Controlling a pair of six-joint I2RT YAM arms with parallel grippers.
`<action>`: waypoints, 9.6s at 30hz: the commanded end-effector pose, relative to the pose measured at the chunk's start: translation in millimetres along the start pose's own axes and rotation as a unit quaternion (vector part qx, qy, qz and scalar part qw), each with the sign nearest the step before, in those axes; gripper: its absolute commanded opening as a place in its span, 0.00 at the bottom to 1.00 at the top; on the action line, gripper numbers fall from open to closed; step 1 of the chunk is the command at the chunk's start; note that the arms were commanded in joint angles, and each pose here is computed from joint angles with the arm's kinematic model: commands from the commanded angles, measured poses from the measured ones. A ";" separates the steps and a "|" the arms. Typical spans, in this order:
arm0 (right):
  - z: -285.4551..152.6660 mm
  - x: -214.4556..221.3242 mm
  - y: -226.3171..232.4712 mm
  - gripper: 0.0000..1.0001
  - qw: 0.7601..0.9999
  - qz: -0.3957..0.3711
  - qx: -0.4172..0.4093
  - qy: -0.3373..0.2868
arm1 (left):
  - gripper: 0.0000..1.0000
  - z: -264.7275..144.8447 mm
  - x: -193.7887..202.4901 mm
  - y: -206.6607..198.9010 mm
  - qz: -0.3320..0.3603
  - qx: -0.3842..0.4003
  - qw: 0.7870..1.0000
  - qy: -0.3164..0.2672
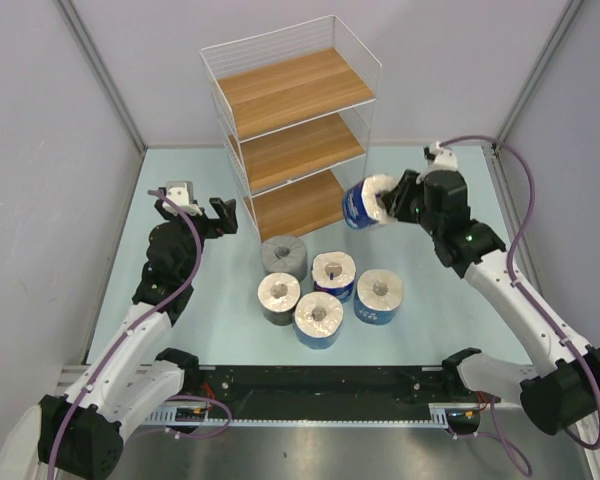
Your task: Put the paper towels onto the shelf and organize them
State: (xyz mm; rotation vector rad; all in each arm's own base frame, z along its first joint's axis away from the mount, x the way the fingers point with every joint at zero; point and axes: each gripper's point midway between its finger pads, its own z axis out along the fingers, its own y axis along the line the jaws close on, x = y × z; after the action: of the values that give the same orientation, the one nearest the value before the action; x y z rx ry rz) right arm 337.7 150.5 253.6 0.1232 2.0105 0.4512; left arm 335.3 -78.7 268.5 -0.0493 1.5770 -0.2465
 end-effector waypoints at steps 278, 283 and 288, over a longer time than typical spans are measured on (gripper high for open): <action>-43.9 180.7 -20.6 0.46 0.971 0.026 0.023 0.238 | 1.00 18.0 15.9 -17.4 -0.061 0.025 0.996 0.057; -38.4 135.9 -7.3 0.43 0.985 0.054 0.013 0.163 | 1.00 19.0 16.3 -17.3 -0.062 0.025 0.996 0.057; -8.2 97.1 -0.1 0.43 0.994 0.053 0.022 0.098 | 1.00 21.1 19.3 -21.3 -0.067 0.034 0.995 0.063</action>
State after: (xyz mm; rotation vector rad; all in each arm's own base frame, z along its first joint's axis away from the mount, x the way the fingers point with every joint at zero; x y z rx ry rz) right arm 227.4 158.3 118.2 0.1522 2.4592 0.4257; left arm 348.3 -99.2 224.2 -0.0907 1.7548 -0.3597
